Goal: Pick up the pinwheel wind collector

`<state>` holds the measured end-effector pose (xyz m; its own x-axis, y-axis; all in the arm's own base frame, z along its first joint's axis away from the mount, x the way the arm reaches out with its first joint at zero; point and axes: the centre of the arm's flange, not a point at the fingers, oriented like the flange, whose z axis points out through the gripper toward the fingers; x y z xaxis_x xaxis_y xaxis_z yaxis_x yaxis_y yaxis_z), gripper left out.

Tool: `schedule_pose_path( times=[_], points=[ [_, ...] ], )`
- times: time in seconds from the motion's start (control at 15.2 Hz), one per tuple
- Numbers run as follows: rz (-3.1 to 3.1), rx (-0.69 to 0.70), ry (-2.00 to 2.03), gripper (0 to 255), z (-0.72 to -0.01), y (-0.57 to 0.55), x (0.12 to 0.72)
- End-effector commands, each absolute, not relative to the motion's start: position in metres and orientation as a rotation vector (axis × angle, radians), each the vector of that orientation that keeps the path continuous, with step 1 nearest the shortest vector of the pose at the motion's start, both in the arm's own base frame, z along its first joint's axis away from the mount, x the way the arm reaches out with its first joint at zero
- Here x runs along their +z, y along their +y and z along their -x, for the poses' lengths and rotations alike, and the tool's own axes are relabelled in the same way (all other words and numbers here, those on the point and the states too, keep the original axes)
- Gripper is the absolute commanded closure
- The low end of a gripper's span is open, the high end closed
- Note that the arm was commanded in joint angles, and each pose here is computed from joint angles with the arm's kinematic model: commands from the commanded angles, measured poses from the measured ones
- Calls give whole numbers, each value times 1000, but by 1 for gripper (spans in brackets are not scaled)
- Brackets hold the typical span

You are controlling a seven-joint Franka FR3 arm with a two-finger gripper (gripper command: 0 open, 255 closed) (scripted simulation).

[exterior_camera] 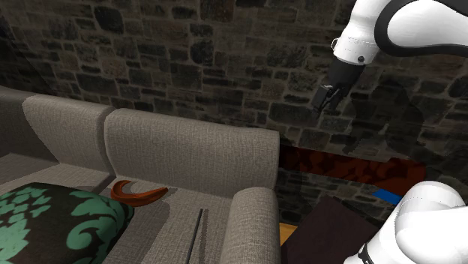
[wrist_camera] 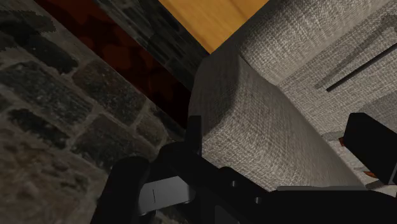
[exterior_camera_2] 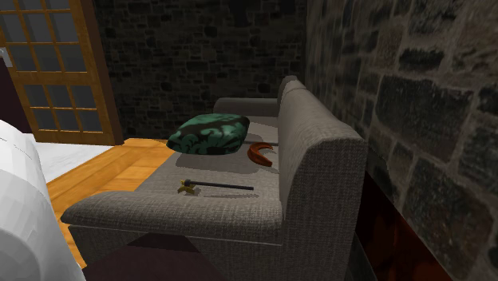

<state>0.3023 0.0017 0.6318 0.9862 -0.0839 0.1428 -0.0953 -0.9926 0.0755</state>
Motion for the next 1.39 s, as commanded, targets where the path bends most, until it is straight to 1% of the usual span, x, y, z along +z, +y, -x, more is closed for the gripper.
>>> schedule_pose_path(
  times=[0.0,1.32],
  points=[
    [-3049,214,-138,0,-302,2,632],
    [-3088,7,-602,0,-374,140,424]
  ],
)
